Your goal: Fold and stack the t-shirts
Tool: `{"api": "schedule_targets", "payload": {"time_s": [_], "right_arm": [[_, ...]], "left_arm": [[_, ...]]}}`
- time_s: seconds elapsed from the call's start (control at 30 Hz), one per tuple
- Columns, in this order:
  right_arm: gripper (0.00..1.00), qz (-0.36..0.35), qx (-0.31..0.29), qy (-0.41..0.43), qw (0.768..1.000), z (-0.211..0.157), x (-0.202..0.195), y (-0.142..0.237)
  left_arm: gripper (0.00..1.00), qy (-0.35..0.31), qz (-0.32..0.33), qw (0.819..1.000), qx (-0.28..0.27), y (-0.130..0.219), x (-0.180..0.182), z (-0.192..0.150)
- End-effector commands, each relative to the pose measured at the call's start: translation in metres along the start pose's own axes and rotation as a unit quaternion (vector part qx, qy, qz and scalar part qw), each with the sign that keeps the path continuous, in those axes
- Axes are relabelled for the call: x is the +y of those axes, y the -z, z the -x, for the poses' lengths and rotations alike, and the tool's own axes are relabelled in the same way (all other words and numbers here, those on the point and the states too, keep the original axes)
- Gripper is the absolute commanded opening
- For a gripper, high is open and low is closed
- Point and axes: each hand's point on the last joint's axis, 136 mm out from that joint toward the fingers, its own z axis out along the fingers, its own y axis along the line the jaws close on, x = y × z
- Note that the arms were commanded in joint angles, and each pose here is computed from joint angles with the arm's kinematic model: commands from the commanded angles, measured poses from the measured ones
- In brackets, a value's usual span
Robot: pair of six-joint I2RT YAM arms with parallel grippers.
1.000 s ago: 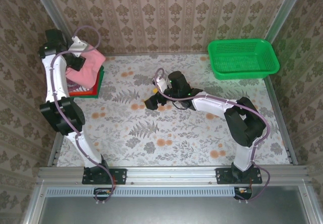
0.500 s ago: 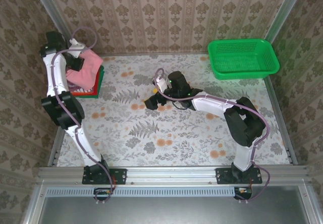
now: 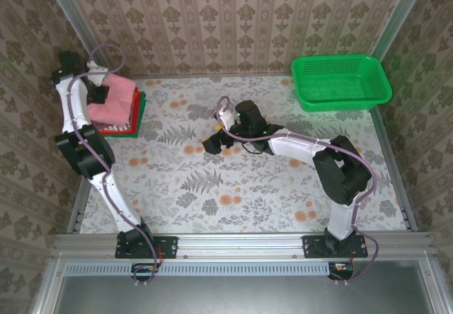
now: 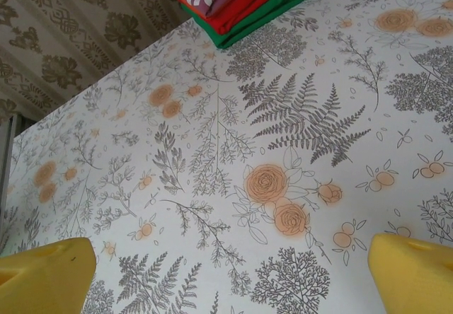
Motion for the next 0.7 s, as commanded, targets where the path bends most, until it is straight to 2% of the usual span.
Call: {"api": "schedule_targets", "payload": {"time_s": [0.0,0.03,0.07,0.1,0.17,0.33,0.37,0.5,0.67], "right_arm": [[1.0,-0.006,0.0,-0.008,1.0,0.004,-0.004,-0.002],[1.0,-0.007,0.001,-0.009,1.0,0.004,-0.004,-0.002],[1.0,-0.007,0.002,-0.01,1.0,0.003,-0.004,-0.002],[1.0,-0.007,0.002,-0.011,1.0,0.003,-0.004,-0.002],[1.0,-0.007,0.003,-0.012,1.0,0.002,-0.004,-0.002],[1.0,-0.007,0.001,-0.012,1.0,0.003,-0.004,0.0],[1.0,-0.007,0.002,-0.013,1.0,0.003,-0.004,0.0],[1.0,-0.008,0.004,-0.013,1.0,0.001,-0.004,0.0],[1.0,-0.006,0.005,-0.015,1.0,0.0,-0.005,-0.001]], "left_arm": [[0.01,0.018,0.029,0.999,0.022,-0.009,0.016,-0.008],[0.05,0.02,0.032,0.999,0.026,-0.011,0.017,-0.01],[0.17,0.024,0.037,0.999,0.03,-0.015,0.019,-0.011],[0.34,0.028,0.039,0.998,0.032,-0.016,0.021,-0.012],[0.58,0.035,0.036,0.998,0.036,-0.02,0.02,-0.014],[0.96,0.08,0.052,0.995,0.021,-0.01,0.026,-0.007],[1.0,0.092,0.063,0.994,0.015,-0.005,0.03,-0.004],[1.0,0.131,0.105,0.985,-0.022,0.022,0.039,0.012],[1.0,0.128,0.137,0.98,-0.061,0.05,0.032,0.033]]}}
